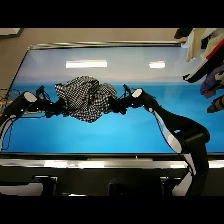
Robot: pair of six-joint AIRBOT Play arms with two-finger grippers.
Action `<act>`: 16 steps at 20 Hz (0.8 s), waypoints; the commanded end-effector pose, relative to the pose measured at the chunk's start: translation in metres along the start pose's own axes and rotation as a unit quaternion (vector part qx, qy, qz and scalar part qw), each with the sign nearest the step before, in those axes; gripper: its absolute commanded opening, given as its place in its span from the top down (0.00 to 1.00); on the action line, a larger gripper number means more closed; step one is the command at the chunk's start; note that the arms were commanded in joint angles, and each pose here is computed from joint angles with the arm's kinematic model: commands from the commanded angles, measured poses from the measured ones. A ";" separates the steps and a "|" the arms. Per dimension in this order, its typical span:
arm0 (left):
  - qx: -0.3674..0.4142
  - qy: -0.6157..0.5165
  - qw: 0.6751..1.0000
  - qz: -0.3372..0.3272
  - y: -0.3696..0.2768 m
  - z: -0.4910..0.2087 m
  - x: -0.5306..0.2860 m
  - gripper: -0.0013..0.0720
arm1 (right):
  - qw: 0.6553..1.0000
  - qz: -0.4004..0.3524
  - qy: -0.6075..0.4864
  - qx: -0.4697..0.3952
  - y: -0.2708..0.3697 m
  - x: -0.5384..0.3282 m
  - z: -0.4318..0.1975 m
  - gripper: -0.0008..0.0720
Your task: Fold the clothes and pants, and hang the long-sleeved shirts on hangers.
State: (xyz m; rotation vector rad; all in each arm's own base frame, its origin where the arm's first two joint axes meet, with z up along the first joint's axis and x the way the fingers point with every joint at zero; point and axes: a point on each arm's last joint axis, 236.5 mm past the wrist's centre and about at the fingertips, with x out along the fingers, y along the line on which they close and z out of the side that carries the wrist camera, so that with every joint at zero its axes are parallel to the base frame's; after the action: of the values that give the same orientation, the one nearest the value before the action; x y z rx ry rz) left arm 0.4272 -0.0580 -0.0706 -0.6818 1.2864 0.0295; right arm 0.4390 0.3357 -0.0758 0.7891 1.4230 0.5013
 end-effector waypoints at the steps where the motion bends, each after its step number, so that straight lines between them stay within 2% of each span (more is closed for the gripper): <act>1: 0.013 -0.031 0.999 -0.013 -0.015 0.015 -0.022 0.95 | 1.000 0.016 -0.026 -0.005 0.017 -0.017 0.013 0.95; 5: 0.065 -0.150 0.984 -0.073 -0.083 0.066 -0.117 0.96 | 0.989 0.053 -0.128 -0.047 0.066 -0.120 0.053 0.95; 9: 0.142 -0.325 0.921 -0.162 -0.175 0.094 -0.296 0.96 | 0.950 0.097 -0.272 -0.115 0.129 -0.283 0.059 0.95; 13: 0.205 -0.470 0.826 -0.235 -0.229 0.042 -0.477 0.96 | 0.880 0.126 -0.402 -0.220 0.191 -0.436 -0.016 0.95; 16: 0.236 -0.547 0.763 -0.252 -0.230 -0.023 -0.571 0.95 | 0.821 0.108 -0.478 -0.292 0.215 -0.512 -0.101 0.95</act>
State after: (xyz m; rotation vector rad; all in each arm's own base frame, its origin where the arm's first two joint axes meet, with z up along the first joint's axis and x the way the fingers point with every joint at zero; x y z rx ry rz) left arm 0.3998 -0.0571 0.4559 -0.4743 0.1393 -0.2753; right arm 0.3932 0.1454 0.3668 0.6773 0.3962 0.5766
